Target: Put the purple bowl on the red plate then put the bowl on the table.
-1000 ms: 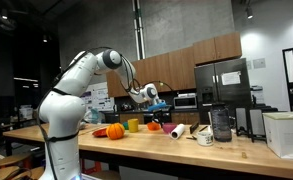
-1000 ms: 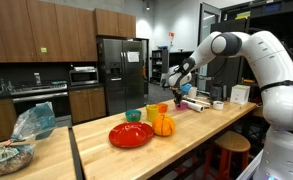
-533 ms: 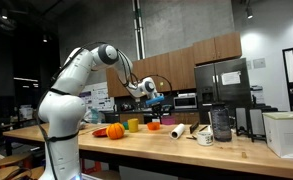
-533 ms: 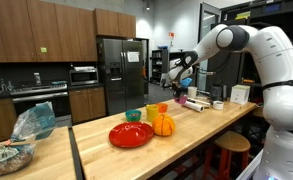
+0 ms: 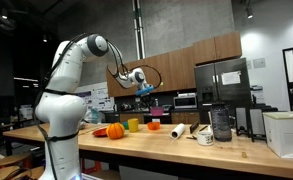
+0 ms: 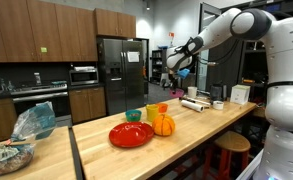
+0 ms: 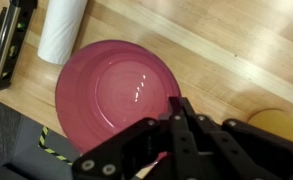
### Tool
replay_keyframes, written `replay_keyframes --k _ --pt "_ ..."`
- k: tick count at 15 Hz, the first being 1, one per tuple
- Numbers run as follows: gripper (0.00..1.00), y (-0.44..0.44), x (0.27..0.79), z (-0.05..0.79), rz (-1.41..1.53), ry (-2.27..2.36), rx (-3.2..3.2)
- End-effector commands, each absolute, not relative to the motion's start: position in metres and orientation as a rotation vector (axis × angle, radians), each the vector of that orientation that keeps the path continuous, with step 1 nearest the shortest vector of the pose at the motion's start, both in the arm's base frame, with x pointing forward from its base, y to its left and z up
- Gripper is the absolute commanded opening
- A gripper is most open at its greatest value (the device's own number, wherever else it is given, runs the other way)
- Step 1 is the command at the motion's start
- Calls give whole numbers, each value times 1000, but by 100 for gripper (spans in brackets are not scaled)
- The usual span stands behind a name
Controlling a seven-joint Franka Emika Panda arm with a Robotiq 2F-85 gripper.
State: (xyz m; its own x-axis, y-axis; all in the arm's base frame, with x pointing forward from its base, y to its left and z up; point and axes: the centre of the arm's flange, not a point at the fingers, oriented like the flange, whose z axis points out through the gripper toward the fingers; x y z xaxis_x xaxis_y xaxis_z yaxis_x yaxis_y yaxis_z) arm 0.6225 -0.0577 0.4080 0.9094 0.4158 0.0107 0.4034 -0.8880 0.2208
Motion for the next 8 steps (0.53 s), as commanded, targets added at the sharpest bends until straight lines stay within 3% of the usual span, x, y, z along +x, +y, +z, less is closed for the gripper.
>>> replay_keyframes --k 1,8 --pt "1 -15 590 443 114 720 2845" --pt "1 89 566 471 215 910 2813"
